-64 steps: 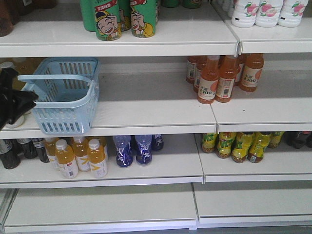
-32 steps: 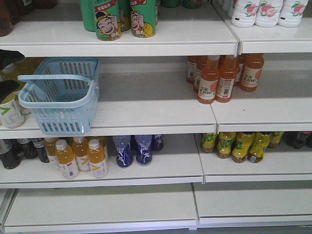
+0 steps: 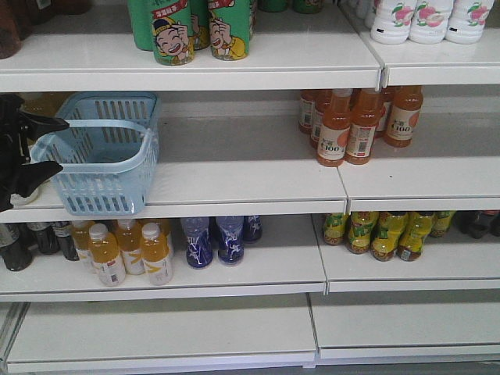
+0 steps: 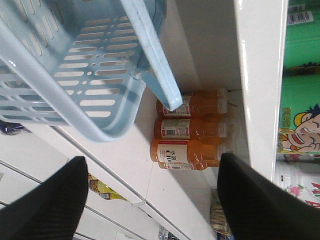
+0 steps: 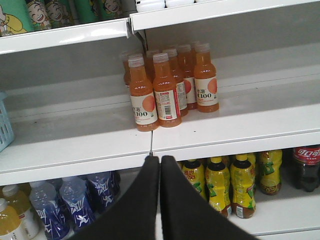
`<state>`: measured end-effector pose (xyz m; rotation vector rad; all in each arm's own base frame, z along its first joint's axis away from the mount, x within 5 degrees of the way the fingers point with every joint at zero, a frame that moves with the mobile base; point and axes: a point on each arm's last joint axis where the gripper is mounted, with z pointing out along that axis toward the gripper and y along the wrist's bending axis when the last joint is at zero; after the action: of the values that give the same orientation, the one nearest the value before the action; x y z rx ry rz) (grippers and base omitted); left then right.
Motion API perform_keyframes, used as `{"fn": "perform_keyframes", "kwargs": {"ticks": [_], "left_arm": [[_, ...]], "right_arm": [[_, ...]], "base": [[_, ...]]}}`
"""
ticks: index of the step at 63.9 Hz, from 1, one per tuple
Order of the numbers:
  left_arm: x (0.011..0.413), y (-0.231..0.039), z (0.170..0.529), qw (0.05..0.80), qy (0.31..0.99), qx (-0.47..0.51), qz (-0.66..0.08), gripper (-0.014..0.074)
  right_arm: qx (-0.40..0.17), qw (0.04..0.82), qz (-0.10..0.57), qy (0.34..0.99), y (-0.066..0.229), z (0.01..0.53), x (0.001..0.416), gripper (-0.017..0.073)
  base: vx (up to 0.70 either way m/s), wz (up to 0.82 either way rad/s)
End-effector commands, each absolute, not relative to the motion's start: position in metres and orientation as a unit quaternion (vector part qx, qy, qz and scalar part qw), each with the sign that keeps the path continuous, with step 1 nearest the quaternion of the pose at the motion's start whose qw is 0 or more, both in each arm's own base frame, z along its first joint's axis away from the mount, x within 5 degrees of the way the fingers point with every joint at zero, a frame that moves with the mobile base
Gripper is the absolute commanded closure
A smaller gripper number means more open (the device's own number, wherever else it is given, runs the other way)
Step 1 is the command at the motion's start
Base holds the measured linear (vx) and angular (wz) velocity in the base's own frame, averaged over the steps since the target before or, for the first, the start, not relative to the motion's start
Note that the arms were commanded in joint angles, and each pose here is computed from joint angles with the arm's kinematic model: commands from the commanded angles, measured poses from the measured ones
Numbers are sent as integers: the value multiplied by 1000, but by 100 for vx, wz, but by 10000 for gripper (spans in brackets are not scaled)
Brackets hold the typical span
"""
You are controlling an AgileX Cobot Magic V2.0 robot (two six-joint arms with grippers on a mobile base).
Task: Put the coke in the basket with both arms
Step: 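Lower the left gripper onto the basket handle and close it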
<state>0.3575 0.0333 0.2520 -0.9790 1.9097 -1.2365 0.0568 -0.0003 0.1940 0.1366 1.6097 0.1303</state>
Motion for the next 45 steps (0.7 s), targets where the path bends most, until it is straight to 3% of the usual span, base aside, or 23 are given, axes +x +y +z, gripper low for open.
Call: {"fn": "perform_keyframes", "kwargs": {"ticks": [1,21,32,45], "left_arm": [[356,30,283,353,699,-352,-514,71],[357,30,283,353,699,-354,-511,71],[361,37,276,352,689,-402,-490,71],[383,35,273,328,689,-374,-527,71]], "right_arm": [[56,718,58,692,0,197,56,564],[56,718,58,692,0,197,56,564],[56,718,58,692,0,197,56,564],[56,717,58,692,0,197,56,564]], "base": [[0,0],[0,0],[0,0],[0,0]]}}
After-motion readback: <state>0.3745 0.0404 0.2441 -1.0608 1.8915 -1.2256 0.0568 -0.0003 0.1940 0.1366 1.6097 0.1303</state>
